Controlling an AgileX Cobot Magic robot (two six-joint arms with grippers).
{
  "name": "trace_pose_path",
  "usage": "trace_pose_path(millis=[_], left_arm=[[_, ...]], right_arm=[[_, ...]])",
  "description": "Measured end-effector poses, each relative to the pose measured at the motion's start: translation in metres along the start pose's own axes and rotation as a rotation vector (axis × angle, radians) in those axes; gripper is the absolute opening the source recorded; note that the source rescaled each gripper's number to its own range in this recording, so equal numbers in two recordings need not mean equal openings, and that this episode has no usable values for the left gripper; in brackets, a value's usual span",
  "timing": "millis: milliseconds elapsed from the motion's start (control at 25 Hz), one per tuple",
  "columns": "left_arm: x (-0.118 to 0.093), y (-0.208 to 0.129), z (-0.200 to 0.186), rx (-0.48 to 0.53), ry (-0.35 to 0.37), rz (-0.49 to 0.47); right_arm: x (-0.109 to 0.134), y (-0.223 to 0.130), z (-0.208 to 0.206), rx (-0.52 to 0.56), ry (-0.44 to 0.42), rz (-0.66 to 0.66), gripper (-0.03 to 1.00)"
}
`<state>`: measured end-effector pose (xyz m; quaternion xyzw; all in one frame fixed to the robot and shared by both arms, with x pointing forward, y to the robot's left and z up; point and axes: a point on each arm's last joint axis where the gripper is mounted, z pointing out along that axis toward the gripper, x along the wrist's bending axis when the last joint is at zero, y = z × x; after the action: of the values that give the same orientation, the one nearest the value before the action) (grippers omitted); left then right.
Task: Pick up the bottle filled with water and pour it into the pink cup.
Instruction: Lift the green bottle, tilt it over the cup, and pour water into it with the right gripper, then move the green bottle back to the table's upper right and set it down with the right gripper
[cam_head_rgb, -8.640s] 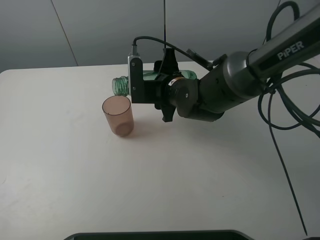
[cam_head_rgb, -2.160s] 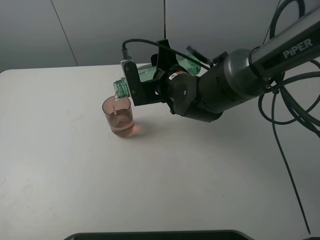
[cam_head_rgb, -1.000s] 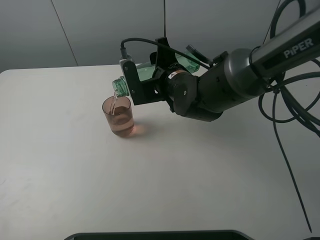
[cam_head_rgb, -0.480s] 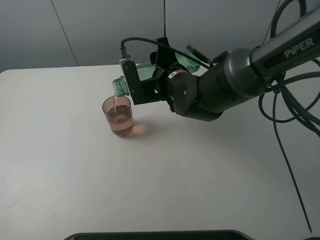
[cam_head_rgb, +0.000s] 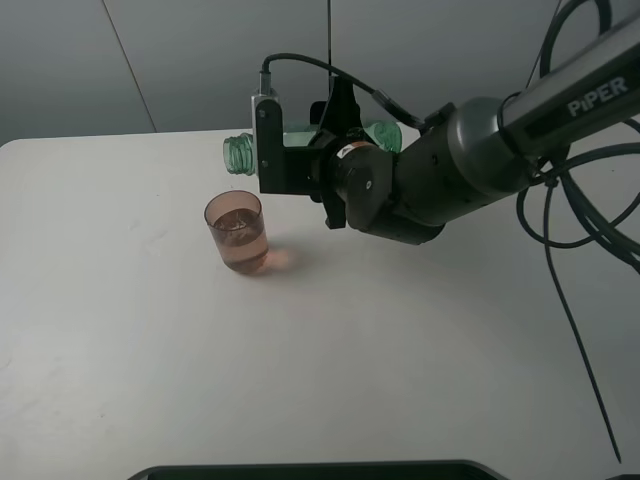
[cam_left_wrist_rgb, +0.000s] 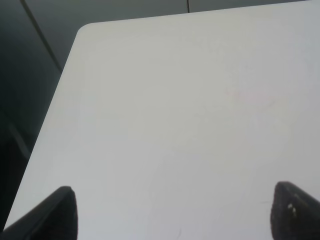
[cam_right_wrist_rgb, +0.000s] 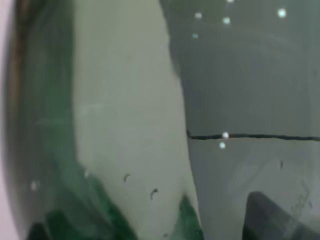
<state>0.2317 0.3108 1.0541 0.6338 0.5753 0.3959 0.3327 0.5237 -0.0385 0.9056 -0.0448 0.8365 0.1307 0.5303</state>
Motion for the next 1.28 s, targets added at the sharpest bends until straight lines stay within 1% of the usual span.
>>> trace_pose_path(millis=[160,360,520,640,760,960,1120,1200,1280], left_arm=[[0.000,0.000,0.000,0.000,0.000,0.000],[0.000,0.000,0.000,0.000,0.000,0.000],[0.000,0.000,0.000,0.000,0.000,0.000],[0.000,0.000,0.000,0.000,0.000,0.000],[0.000,0.000,0.000,0.000,0.000,0.000],[0.000,0.000,0.000,0.000,0.000,0.000],[0.000,0.000,0.000,0.000,0.000,0.000],[0.000,0.000,0.000,0.000,0.000,0.000],[0.000,0.000,0.000,0.000,0.000,0.000]], right_arm=[[-0.008,0.001,-0.004,-0.002,-0.018,0.083,0.00],[-0.031,0.003,-0.016,-0.019,-0.073,0.156,0.00],[-0.054,-0.002,-0.026,-0.015,-0.120,0.285,0.00],[-0.069,-0.008,-0.034,-0.004,-0.153,0.357,0.00],[-0.079,-0.013,-0.037,0.008,-0.180,0.413,0.00],[-0.095,-0.031,-0.037,0.005,-0.208,0.618,0.00],[-0.112,-0.042,-0.041,-0.046,-0.244,0.784,0.00],[-0.119,-0.048,-0.042,-0.072,-0.253,0.835,0.00],[-0.122,-0.055,-0.040,-0.088,-0.244,0.889,0.00]])
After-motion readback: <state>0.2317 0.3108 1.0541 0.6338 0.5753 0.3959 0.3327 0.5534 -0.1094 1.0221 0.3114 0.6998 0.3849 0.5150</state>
